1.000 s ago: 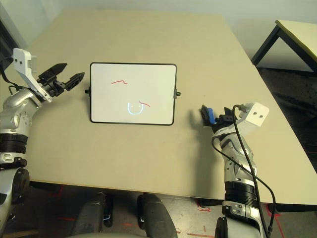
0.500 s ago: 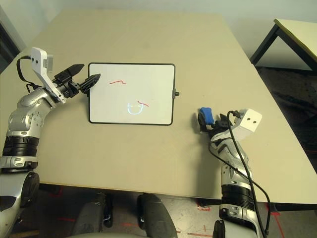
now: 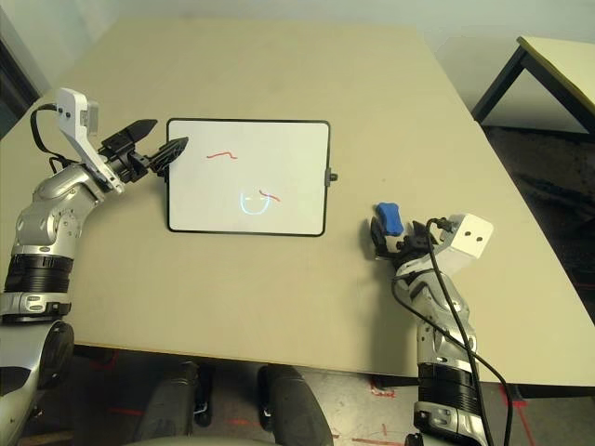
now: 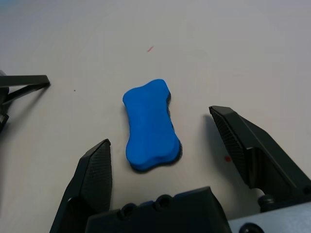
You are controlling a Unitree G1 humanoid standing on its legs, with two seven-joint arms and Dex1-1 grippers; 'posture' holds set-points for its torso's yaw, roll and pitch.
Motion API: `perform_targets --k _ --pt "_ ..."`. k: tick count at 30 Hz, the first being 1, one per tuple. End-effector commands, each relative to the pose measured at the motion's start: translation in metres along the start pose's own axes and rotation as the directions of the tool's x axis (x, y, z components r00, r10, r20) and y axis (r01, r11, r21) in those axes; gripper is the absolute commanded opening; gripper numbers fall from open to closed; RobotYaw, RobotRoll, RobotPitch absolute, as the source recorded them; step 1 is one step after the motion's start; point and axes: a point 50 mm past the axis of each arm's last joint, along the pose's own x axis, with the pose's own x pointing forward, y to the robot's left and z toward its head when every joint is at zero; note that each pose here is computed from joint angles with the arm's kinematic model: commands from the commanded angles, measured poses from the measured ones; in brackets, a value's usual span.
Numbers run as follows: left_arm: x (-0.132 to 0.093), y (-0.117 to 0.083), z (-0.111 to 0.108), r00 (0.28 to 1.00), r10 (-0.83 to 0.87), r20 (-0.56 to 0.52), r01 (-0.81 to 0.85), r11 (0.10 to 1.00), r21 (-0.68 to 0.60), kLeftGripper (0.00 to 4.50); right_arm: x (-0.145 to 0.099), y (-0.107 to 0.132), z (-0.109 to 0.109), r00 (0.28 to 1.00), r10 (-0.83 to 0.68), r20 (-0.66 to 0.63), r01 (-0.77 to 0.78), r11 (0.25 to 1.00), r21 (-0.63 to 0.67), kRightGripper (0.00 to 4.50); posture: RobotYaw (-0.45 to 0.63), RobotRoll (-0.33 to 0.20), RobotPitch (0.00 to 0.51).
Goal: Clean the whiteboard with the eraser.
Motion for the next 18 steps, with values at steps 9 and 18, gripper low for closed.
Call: perform_targets --k 9,18 --pt "0.0006 -0.0037 -0.0055 1.000 -0.004 -0.012 0.004 1.000 -0.011 4.50 0.0055 -0.0016 0.0169 0.999 -0.017 -0.040 0.016 0.999 -0.037 4.48 -0.11 0.000 0.122" --pt "-0.0009 -0.0033 -0.0044 1.000 0.005 -0.008 -0.005 1.000 -0.013 4.50 0.0066 0.0015 0.0071 0.997 -0.030 -0.071 0.030 1.000 -0.002 4.48 -0.10 0.000 0.122"
